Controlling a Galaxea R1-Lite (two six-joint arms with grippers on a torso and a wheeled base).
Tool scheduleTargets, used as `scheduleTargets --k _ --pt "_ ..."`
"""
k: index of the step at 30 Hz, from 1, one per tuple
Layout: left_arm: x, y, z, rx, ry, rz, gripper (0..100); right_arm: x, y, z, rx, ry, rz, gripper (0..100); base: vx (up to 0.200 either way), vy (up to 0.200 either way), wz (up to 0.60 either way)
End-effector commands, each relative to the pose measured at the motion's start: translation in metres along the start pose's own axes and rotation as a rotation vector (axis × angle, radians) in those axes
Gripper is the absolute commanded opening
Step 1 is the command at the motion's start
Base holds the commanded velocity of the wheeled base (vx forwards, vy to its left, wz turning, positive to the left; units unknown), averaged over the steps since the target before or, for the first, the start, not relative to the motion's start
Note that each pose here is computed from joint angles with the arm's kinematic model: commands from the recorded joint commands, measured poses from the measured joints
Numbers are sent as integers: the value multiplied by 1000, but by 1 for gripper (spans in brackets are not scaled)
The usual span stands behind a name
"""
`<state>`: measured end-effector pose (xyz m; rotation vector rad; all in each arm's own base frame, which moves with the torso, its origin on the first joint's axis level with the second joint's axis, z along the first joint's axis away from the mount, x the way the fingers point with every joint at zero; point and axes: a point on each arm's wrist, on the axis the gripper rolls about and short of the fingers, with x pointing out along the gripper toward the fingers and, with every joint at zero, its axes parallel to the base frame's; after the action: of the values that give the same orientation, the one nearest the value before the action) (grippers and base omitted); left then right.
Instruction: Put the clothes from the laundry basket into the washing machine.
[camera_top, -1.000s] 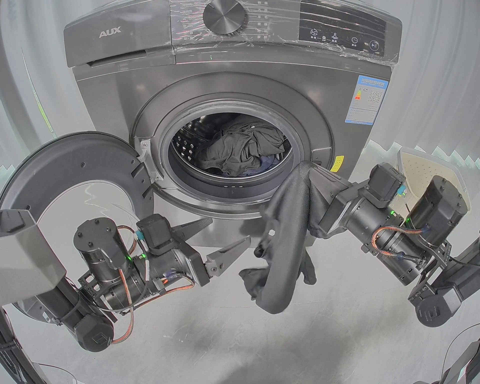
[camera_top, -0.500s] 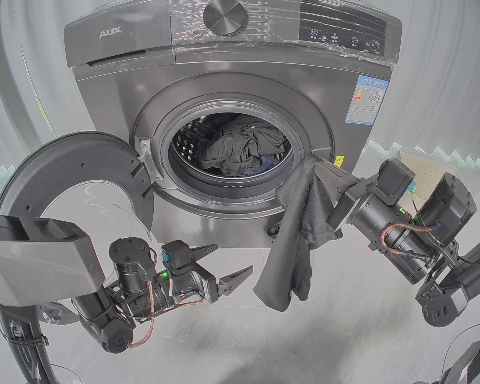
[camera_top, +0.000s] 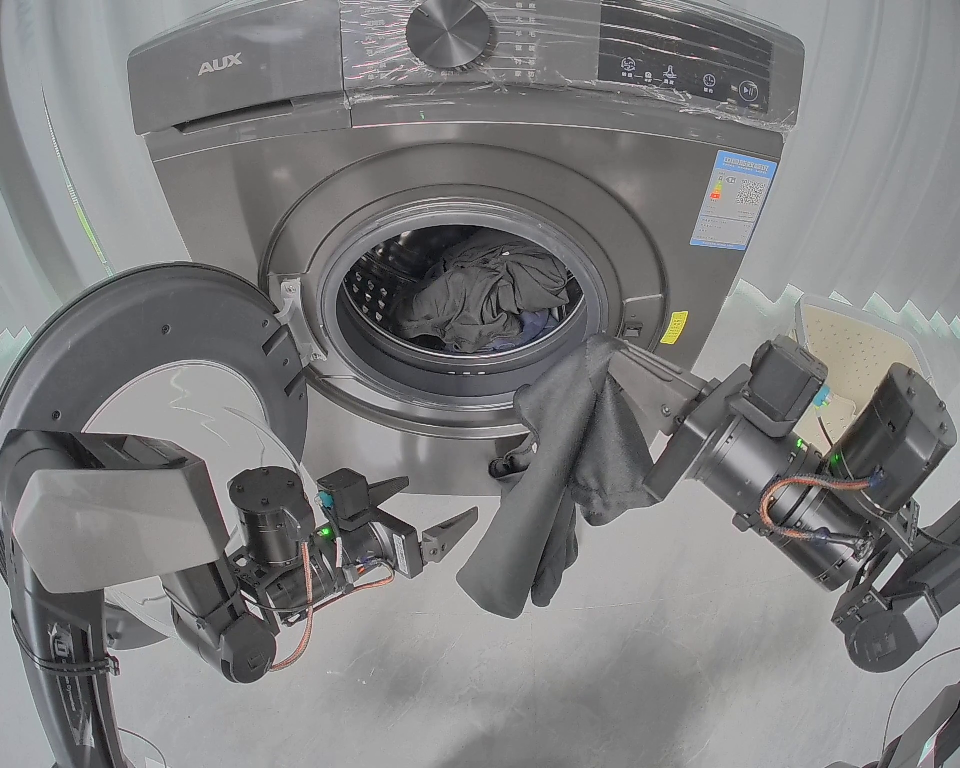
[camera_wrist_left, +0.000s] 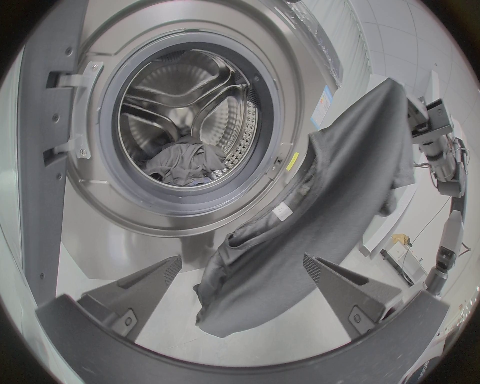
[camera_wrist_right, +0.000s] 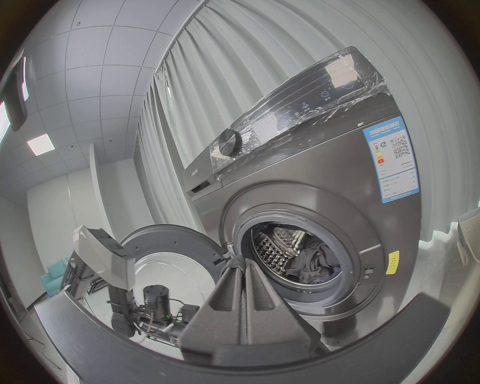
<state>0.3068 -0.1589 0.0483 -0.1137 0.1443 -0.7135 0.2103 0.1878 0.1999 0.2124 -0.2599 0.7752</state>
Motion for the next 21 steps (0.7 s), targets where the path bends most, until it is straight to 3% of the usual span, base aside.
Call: scheduleTargets --k 1,7,21 --pt "4 11 -10 -10 20 32 100 3 8 -3 12 5 34 0 0 0 0" --pt "15 27 -20 -12 18 61 100 13 8 -12 2 27 83 0 0 0 0" --pt "35 29 -42 -11 40 21 100 18 17 -7 11 10 102 0 0 0 0"
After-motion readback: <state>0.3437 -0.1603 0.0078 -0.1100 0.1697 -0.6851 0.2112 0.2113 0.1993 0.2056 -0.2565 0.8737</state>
